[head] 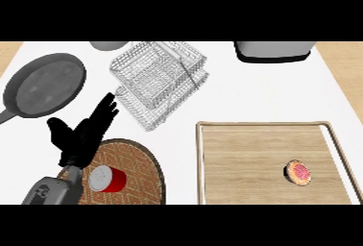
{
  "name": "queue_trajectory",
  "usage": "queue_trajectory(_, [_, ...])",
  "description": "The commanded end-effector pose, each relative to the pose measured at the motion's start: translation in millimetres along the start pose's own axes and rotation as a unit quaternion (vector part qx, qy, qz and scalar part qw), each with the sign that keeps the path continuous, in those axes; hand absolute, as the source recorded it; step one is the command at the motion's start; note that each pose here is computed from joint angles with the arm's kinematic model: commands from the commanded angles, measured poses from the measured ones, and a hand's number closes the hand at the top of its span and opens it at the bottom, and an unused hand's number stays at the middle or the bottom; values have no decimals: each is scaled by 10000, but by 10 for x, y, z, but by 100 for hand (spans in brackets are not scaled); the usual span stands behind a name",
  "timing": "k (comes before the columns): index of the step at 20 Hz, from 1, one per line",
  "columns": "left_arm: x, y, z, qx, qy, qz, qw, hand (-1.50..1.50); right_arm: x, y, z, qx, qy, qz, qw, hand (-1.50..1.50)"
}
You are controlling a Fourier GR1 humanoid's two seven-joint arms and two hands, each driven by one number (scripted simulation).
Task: Pick the cupcake from the tray and place it in the tiered basket
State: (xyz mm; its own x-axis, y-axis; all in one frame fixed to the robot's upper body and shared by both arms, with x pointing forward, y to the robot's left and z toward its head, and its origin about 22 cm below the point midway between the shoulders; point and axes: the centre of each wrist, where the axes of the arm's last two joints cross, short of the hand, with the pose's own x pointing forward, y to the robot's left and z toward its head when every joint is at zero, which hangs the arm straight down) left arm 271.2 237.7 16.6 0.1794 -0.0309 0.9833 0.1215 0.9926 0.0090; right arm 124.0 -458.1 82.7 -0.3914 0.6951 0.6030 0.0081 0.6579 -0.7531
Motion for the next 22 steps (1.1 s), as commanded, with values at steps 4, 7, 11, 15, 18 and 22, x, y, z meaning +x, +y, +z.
queue_trajectory(4, [-72,-40,-7,-111,7,23,9999,0,781,308,67,269,513,507,9970,-150])
queue_trajectory(7, [103,-3,-47,-99,22,-82,9999,0,1133,406,-24,437,708,441,9956,-150])
queue_trajectory(11, [21,-68,-69,-229,-75,33,9997,0,1315,469,-85,386,1122,999,9879,-150])
queue_trajectory(15, [6,30,-61,-144,71,-146,9998,0,1191,572,-27,522,1506,1407,9772,-150])
queue_trajectory(18, [89,-288,-80,-223,-22,18,9997,0,1231,944,-95,672,1602,1416,9746,-150])
queue_trajectory(22, [50,-143,-54,-241,-43,16,9997,0,1353,908,-206,923,1704,1339,9719,-150])
